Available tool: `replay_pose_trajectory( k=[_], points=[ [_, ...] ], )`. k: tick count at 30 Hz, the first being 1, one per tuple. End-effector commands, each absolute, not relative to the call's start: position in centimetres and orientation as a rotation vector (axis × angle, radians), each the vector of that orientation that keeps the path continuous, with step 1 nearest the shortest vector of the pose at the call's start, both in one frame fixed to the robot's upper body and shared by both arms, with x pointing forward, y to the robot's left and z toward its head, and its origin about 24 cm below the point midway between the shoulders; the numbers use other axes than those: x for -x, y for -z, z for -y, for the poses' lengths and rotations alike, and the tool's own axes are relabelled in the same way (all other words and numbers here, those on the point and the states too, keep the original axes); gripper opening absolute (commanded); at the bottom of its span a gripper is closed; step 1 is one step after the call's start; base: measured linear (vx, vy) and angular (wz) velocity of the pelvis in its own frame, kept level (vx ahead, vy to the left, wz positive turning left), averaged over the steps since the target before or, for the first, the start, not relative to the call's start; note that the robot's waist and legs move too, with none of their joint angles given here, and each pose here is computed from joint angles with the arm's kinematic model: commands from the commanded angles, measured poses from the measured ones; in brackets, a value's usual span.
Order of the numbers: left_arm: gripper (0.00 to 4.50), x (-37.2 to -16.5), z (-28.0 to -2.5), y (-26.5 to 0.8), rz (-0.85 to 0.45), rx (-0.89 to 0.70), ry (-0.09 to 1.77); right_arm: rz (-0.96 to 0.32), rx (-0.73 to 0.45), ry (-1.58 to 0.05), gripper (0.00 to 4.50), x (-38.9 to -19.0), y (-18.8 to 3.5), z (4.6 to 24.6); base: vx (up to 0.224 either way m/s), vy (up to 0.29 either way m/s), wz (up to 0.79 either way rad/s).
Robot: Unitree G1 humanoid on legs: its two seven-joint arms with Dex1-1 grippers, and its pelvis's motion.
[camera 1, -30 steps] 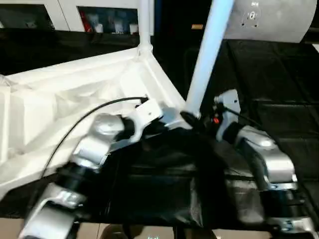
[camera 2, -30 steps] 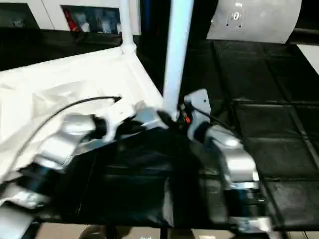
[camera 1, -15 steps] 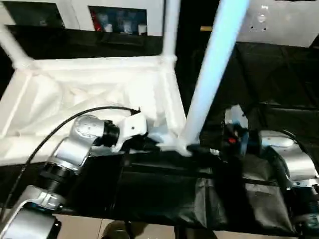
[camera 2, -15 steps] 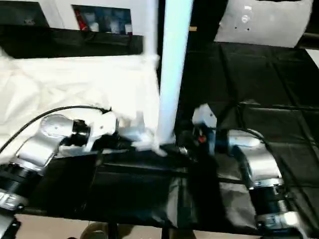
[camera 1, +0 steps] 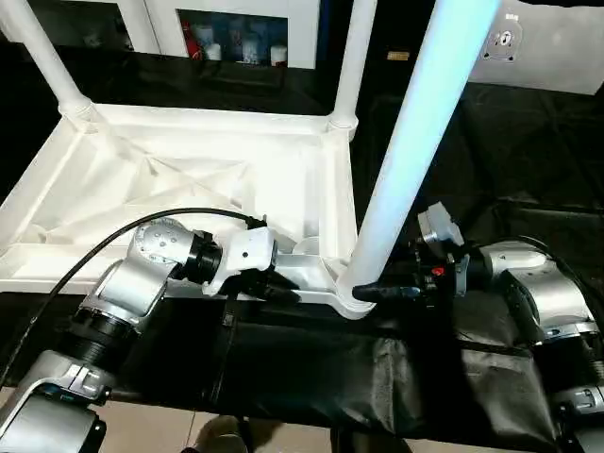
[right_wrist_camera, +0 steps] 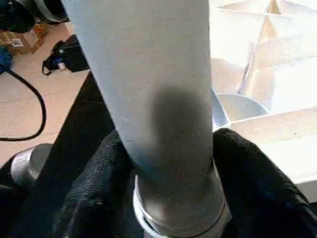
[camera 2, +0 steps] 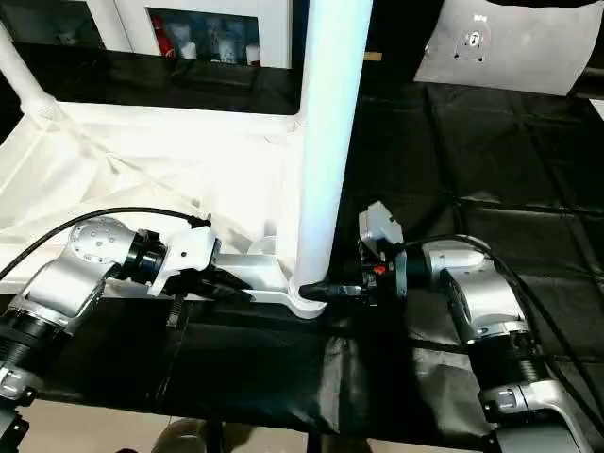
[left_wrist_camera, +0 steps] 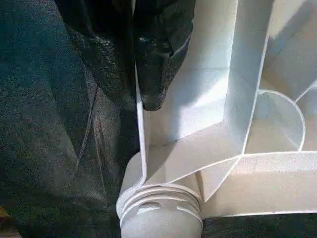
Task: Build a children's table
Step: Rotate leg to tighten
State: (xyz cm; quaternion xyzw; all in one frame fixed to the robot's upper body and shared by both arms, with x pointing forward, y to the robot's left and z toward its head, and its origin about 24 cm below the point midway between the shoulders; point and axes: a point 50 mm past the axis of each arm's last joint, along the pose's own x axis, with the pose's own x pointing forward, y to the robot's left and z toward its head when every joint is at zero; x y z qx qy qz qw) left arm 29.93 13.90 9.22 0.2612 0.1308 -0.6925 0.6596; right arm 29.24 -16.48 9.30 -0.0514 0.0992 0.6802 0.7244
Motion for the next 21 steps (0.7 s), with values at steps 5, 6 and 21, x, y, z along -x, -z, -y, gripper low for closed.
replay_pose_trajectory(
  k=[5, 6, 21],
  points=[
    [0.00, -29.5, -13.5, -9.1, -0.303, -0.605, 1.654, -0.222, 0.081, -1.536, 2.08, -29.2, -9.8, 16.4, 0.000, 0.000, 0.00],
    [0.00, -29.5, -13.4, -9.2, -0.299, -0.588, 1.643, -0.219, 0.037, -1.538, 2.06, -29.0, -9.8, 16.1, 0.000, 0.000, 0.00],
    [0.00, -32.0, -8.7, -10.0, -0.262, -0.458, 1.286, -0.195, -0.060, -1.094, 2.03, -29.4, -8.9, 10.6, 0.000, 0.000, 0.00]
  ],
)
